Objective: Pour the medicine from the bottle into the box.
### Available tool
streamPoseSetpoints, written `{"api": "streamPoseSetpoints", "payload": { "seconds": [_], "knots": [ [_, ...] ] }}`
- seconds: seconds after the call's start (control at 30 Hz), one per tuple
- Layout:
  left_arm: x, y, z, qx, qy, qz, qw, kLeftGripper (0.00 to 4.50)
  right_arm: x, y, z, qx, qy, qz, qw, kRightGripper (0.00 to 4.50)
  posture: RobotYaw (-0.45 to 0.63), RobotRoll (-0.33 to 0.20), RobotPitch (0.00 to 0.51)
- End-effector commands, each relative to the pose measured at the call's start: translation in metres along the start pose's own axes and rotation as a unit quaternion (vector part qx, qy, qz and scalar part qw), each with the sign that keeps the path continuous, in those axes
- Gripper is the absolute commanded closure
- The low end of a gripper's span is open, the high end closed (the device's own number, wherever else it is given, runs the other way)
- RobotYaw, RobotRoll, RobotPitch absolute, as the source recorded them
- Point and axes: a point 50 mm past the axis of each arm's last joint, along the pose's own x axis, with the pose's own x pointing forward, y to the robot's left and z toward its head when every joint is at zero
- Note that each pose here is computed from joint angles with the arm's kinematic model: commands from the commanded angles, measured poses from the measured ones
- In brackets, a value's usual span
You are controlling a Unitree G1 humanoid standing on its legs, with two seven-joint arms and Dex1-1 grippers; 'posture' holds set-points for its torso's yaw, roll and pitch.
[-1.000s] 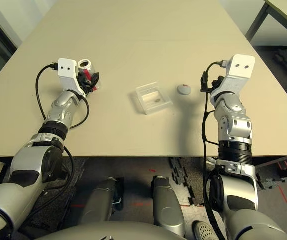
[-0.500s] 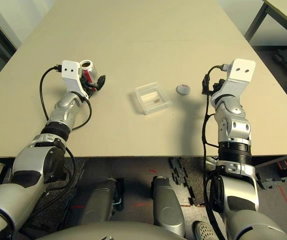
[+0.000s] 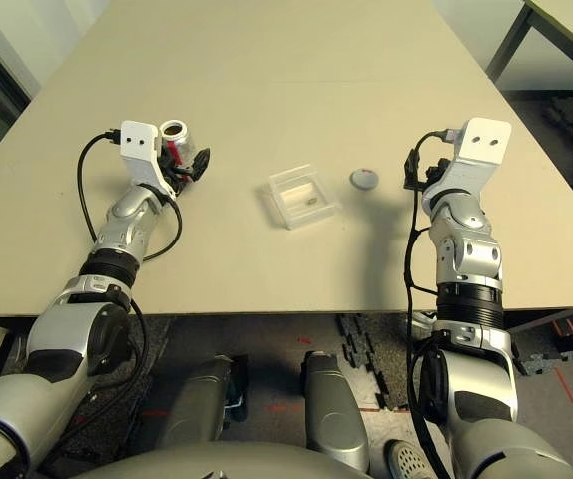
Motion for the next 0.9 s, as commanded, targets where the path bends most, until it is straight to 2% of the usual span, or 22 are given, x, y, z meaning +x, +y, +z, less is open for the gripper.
{"api": "streamPoseSetpoints", "payload": {
  "seconds": [0.03,0.23,0.47,0.6,0.73,0.9],
  "knots": [
    [-0.011,-0.002,0.002,-0.007,0.000,-0.002,1.000,0.01,-0.003,-0.005,0.002,0.004,0.000,-0.002,1.000,0.00,-0.07,0.000,0.155],
    [-0.036,0.001,0.002,-0.016,0.006,0.020,1.000,0.01,-0.004,-0.006,0.002,0.004,0.004,-0.001,1.000,0.00,-0.06,0.000,0.167],
    [-0.066,-0.004,0.015,-0.019,-0.010,0.034,0.999,0.01,-0.007,-0.010,0.002,0.005,0.003,0.001,1.000,0.00,-0.03,0.000,0.174],
    [-0.075,0.021,0.038,-0.009,-0.059,0.058,0.997,0.01,-0.009,-0.016,0.003,-0.006,-0.018,0.000,1.000,0.00,-0.02,0.000,0.173],
    [-0.075,0.067,0.060,0.006,-0.110,0.102,0.989,0.01,-0.006,-0.027,0.004,-0.011,-0.039,-0.026,0.999,0.00,-0.02,0.000,0.174],
    [-0.074,0.121,0.071,0.019,-0.115,0.160,0.980,0.01,-0.002,-0.041,0.004,-0.023,-0.057,-0.060,0.996,0.00,-0.02,0.000,0.183]
  ]
}}
